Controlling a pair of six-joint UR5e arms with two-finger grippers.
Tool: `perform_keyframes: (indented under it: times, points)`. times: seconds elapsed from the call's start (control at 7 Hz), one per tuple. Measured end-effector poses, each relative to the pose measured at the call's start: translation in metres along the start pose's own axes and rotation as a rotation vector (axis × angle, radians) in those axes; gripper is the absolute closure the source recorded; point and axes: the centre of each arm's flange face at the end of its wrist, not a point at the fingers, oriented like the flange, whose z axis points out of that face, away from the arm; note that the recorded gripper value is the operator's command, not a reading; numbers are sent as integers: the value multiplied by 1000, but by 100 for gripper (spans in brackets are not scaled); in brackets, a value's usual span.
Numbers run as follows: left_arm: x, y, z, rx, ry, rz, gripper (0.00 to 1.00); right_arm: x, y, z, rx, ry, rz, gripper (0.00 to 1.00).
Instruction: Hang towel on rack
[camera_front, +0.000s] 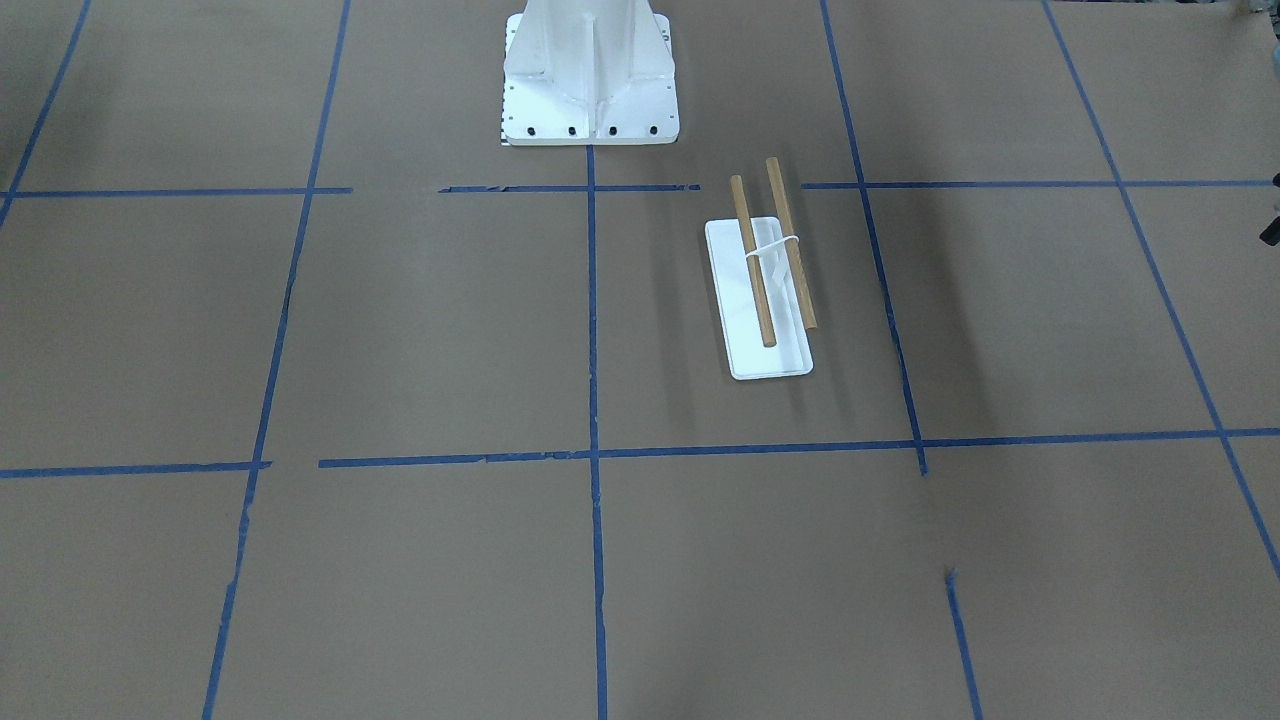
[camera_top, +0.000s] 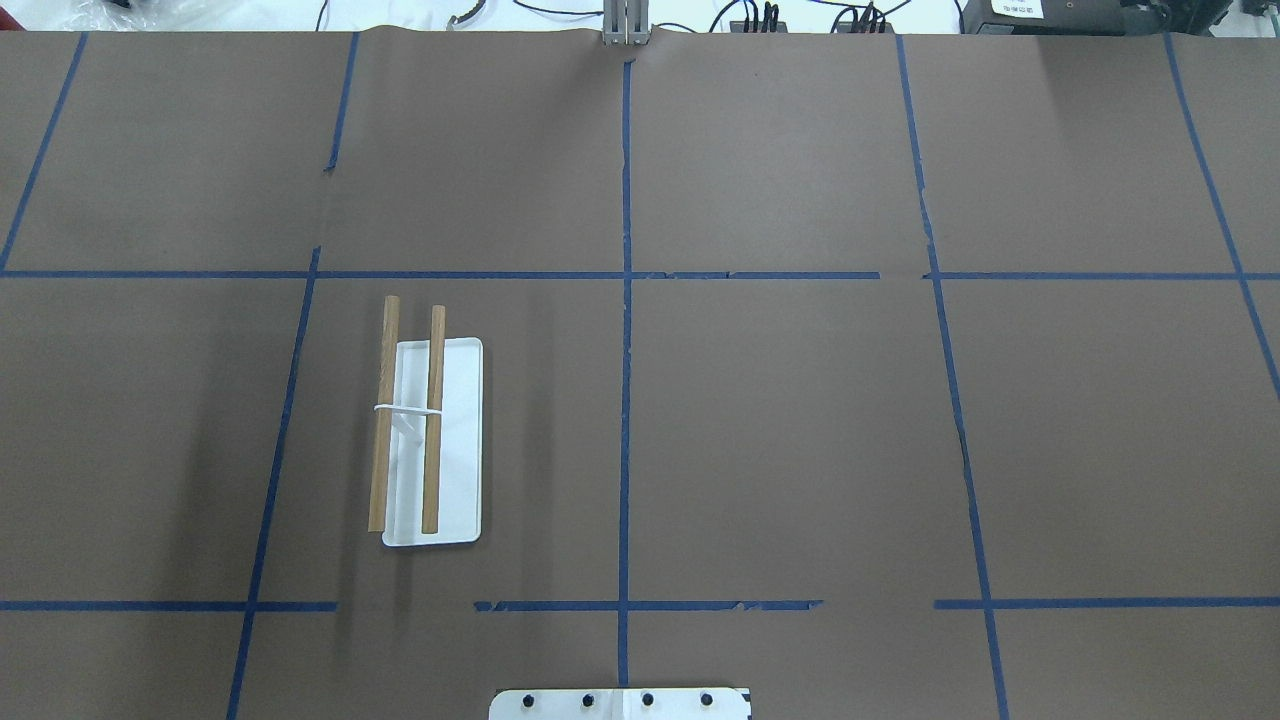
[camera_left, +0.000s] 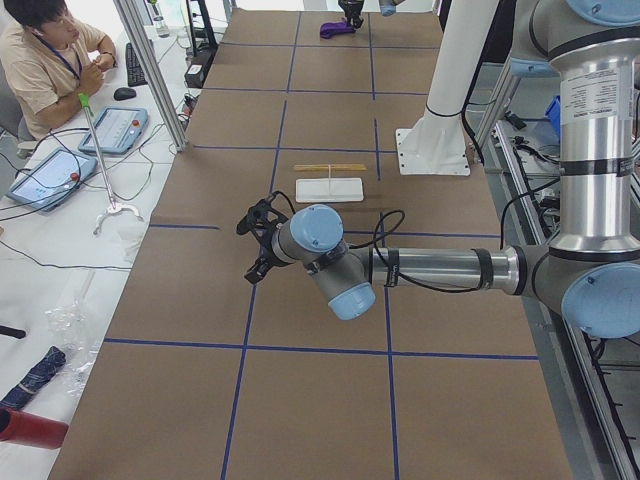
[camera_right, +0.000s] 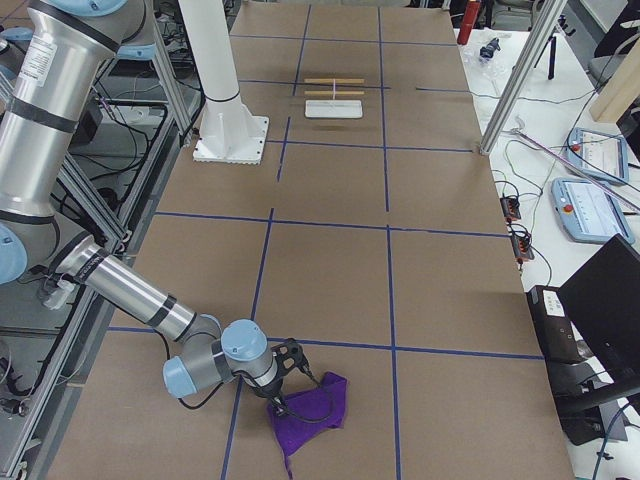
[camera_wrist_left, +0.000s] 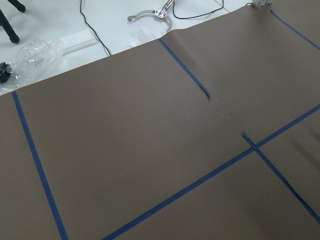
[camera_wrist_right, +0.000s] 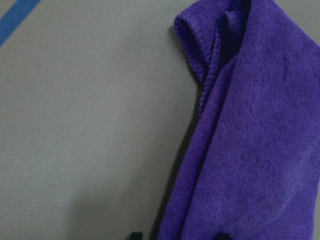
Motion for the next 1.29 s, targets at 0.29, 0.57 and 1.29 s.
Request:
perform_keyframes:
  times: [0.29,0.57,1.29]
  points:
    - [0,0,0,1,0,0,0,2,2,0,-8,24,-35,100]
    - [0,0,0,1,-1,-1,0,3,-3,-3,5,31,-71,100]
    - [24,-75,60,-123,-144,-63,0,-10,-147,-93,187,24,-100,100]
